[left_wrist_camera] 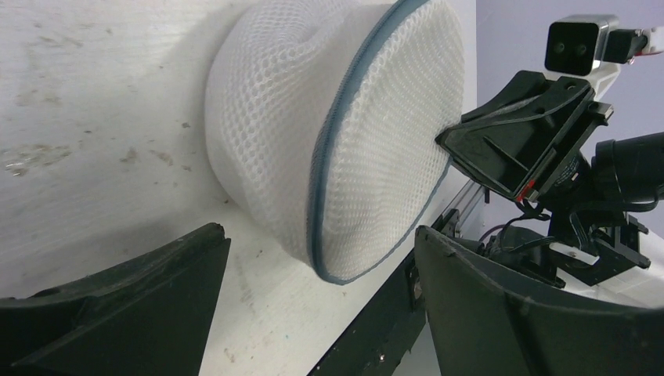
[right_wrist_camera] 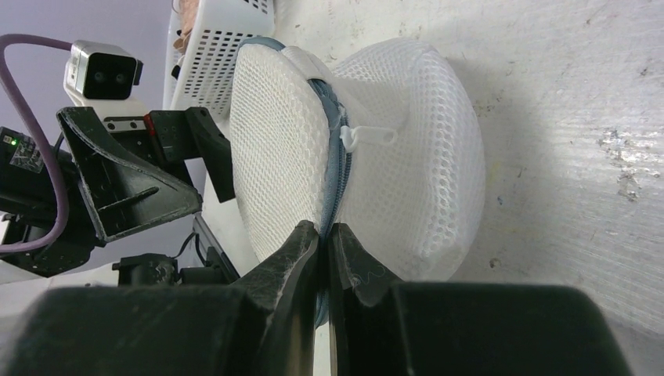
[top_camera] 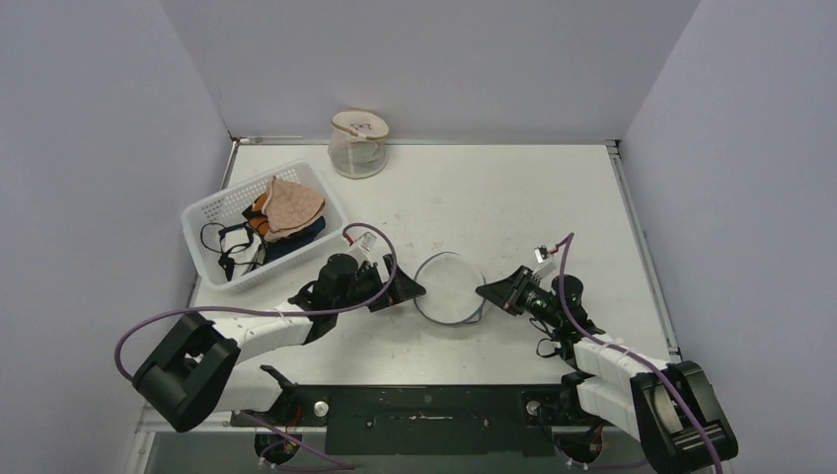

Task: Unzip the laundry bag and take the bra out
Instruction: Close the laundry bag at the center of the board.

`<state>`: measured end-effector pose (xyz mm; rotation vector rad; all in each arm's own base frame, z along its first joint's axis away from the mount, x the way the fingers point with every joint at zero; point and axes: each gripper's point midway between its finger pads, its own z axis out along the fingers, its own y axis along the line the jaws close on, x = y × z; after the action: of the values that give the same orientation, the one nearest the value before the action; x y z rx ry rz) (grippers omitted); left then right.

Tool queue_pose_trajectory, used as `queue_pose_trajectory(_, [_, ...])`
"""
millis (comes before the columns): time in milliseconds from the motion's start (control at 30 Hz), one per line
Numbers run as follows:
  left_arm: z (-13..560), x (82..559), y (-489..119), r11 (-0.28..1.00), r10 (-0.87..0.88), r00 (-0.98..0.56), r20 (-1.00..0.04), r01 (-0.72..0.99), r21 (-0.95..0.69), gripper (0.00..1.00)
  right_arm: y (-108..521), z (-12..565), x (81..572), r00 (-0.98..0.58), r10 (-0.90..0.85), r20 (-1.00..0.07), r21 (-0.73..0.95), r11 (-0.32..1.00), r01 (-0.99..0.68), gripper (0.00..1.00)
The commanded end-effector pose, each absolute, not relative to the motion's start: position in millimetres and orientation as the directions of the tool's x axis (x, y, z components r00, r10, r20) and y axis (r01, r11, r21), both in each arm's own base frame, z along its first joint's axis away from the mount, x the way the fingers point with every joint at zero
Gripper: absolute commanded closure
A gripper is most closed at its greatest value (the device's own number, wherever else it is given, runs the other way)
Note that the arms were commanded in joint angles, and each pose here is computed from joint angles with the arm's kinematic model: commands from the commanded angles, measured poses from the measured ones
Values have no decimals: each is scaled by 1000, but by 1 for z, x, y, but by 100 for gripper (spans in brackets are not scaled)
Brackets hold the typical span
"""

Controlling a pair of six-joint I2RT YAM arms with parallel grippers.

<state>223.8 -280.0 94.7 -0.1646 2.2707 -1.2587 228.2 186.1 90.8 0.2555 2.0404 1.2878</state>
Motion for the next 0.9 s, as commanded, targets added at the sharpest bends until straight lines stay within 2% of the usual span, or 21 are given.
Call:
queue_pose_trajectory(0, [123,233,-313,475,-310,-845,-435,259,-841,18,182,88,233,-706,500,-501,829,512,-225,95])
queue_pose_trajectory(167, [107,244,-313,534,-312,-838,-448,235,-812,36,178,78,233,-709,493,-505,816,540,-206,95])
queue_pose_trajectory(400, [88,262,-311,652,-267,-823,-501,228,-723,48,175,66,235,-718,494,-491,808,567,-163,95])
queue_pose_trajectory(567, [73,268,-316,700,-242,-836,-493,201,-685,61,169,52,240,-725,500,-474,788,608,-96,95])
queue_pose_trajectory(867, [52,273,-318,735,-226,-843,-488,181,-653,67,158,33,246,-718,524,-457,758,653,-6,94])
